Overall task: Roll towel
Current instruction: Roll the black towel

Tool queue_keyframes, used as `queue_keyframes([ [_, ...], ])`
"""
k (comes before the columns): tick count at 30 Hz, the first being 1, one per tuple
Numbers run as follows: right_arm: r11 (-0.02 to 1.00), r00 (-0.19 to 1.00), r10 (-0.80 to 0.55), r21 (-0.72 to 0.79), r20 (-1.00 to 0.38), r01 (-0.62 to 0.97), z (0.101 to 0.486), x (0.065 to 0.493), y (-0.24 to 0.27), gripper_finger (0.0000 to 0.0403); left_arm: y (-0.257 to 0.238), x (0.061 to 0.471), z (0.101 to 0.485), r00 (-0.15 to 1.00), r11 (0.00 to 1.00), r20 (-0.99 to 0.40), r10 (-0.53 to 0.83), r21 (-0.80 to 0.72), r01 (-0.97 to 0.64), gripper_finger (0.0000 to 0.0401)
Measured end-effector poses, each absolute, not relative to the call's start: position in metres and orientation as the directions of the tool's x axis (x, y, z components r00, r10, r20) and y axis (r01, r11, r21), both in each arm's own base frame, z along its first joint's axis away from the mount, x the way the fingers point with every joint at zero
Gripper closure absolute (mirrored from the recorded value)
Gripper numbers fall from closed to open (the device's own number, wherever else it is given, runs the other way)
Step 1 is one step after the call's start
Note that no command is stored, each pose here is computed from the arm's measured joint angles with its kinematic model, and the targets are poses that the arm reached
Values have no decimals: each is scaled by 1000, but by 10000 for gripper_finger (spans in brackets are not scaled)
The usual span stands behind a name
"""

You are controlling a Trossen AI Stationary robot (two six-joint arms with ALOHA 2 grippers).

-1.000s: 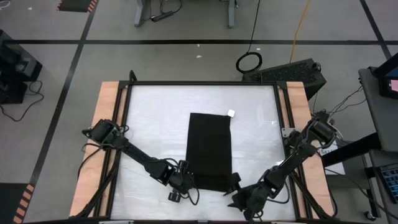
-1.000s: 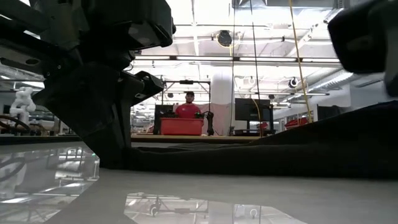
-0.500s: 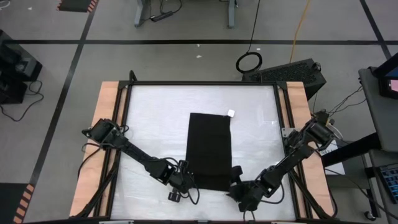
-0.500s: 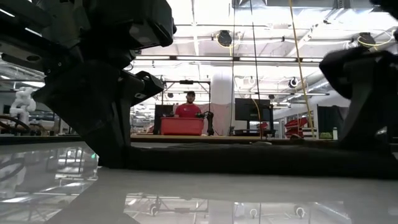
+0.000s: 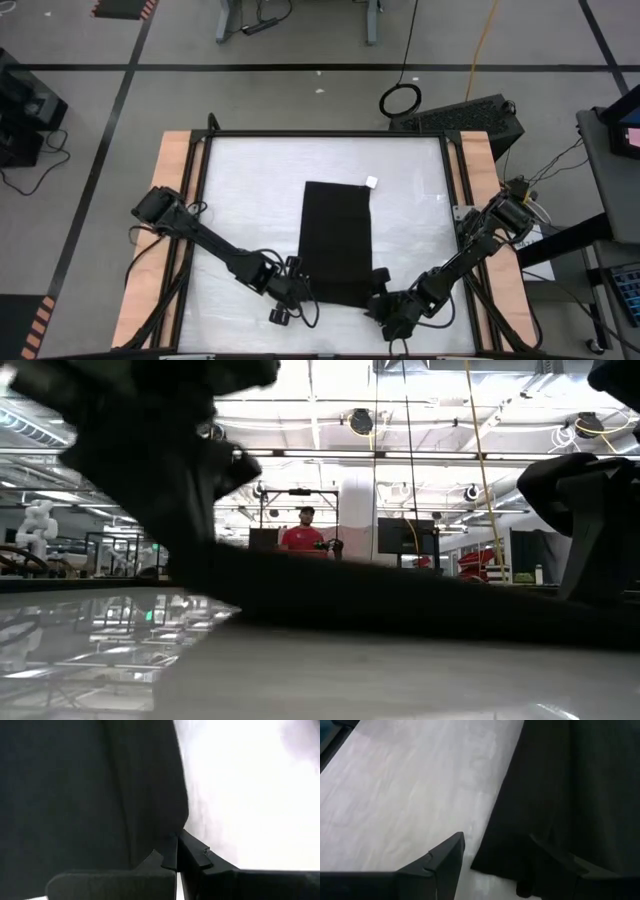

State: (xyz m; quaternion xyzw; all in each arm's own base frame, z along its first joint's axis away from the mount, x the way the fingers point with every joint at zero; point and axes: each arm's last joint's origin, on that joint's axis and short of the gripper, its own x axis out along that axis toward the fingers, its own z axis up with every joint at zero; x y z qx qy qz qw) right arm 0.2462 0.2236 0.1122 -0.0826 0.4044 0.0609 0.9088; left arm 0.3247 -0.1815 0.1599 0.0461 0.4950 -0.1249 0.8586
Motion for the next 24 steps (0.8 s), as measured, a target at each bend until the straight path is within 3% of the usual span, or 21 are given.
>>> queue_keyframes([
  [8,991,647,-11,-95,-762,-95,110,246,218,220,-180,323,185,550,970,-813,-190,-69,233,400],
  [17,995,643,-37,-85,-765,-45,108,246,215,330,-180,323,185,550,973,-814,-188,-80,214,400],
  [21,997,607,51,1,-793,-82,112,246,216,390,-179,320,183,526,979,-833,-173,-87,184,400],
  [24,988,587,150,104,-795,-111,122,245,218,393,-177,319,182,512,982,-843,-162,-85,171,400],
])
